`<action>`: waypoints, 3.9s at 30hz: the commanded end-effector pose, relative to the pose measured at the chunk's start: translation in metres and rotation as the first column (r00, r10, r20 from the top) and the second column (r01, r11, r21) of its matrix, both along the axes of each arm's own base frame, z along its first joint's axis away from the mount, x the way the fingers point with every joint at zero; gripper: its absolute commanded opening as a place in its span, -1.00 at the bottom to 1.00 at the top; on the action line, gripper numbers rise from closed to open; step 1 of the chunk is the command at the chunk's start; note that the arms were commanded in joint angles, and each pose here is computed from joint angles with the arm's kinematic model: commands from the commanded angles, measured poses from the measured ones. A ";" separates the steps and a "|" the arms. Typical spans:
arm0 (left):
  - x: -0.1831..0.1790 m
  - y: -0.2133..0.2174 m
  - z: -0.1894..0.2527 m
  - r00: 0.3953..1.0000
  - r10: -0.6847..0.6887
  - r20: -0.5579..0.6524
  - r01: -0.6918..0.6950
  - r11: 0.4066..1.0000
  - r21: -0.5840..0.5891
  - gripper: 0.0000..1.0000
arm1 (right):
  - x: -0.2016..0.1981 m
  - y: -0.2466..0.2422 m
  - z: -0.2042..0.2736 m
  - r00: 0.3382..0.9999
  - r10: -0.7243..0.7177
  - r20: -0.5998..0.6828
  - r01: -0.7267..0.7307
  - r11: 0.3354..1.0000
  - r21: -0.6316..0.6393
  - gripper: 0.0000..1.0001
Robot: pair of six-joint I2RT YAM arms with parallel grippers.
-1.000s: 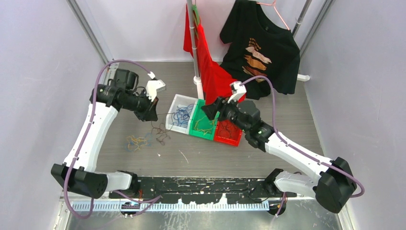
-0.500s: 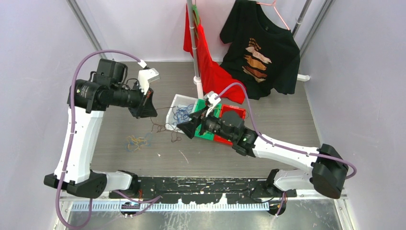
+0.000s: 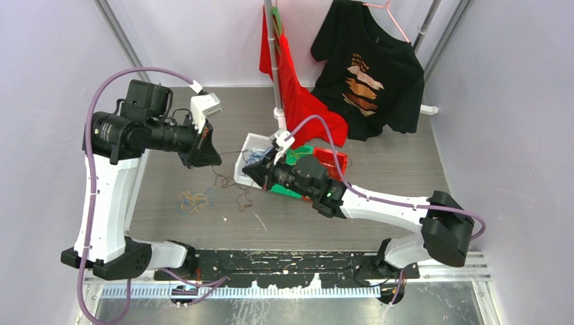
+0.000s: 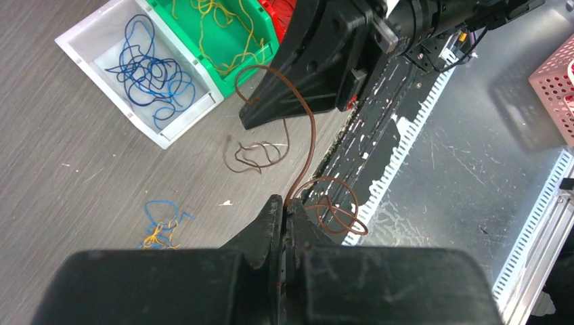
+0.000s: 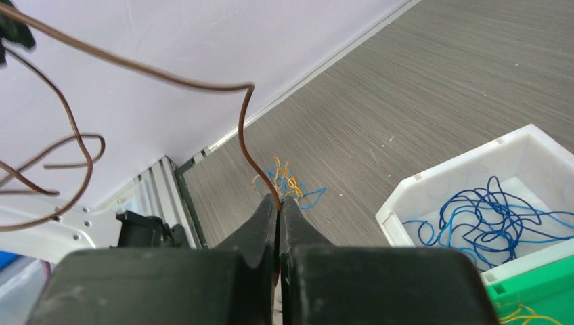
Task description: Untangle the cables
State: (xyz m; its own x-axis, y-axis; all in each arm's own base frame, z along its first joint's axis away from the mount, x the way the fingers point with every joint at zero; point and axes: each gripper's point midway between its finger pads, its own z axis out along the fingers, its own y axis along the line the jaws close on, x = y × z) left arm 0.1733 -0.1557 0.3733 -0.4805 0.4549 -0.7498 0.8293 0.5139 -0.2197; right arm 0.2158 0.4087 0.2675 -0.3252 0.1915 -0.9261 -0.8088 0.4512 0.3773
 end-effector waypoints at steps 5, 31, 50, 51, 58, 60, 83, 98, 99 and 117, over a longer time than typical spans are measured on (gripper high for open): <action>-0.016 0.000 -0.017 1.000 -0.015 -0.026 0.014 1.000 -0.017 -0.76 | 0.014 -0.041 0.097 0.980 -0.163 0.115 0.139 0.971 0.194 -0.98; 0.034 0.061 -0.086 0.964 0.182 0.192 -0.233 0.928 0.291 0.99 | 0.081 -0.261 0.011 0.634 -0.771 0.057 0.771 0.625 -0.118 -0.98; 0.039 0.066 -0.092 0.967 0.158 0.200 -0.219 0.915 0.338 0.99 | 0.102 -0.285 -0.085 0.477 -0.878 0.031 0.770 0.401 -0.496 -0.68; 0.041 0.067 -0.093 0.968 0.158 0.196 -0.219 0.913 0.344 0.99 | 0.102 -0.284 -0.089 0.474 -0.880 0.023 0.763 0.397 -0.510 -0.56; 0.069 0.089 -0.123 0.969 0.196 0.152 -0.240 0.891 0.386 0.99 | 0.106 -0.281 -0.075 0.462 -0.887 -0.015 0.763 0.406 -0.503 -0.03; 0.078 0.103 -0.137 0.967 0.235 0.100 -0.256 0.888 0.382 1.00 | 0.108 -0.280 -0.064 0.473 -0.881 -0.018 0.764 0.420 -0.490 0.02; 0.070 0.140 -0.306 0.956 0.069 -0.286 0.073 0.886 0.458 0.34 | 0.095 -0.206 -0.047 0.716 -0.657 -0.234 0.592 0.750 -0.293 -0.26; 0.078 0.125 -0.324 0.975 -0.041 -0.218 0.156 0.827 0.540 -0.51 | 0.078 -0.196 -0.031 0.784 -0.567 -0.254 0.534 0.824 -0.190 -0.64; 0.074 0.124 -0.320 0.973 -0.048 -0.227 0.166 0.826 0.538 -0.58 | 0.078 -0.196 -0.031 0.784 -0.566 -0.255 0.534 0.824 -0.189 -0.66; 0.062 0.151 -0.315 0.967 -0.106 -0.231 0.235 0.720 0.653 -0.10 | 0.075 -0.200 -0.023 0.780 -0.570 -0.257 0.547 0.821 -0.163 -0.71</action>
State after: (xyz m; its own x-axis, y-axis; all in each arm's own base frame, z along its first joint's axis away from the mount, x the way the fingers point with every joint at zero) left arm 0.2272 -0.0118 0.0728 -0.4686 0.8709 -0.1484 0.8833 0.4643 -0.0645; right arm 0.2911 0.2093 0.2150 -0.4957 0.2883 -0.8193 -0.2439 0.8591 0.4499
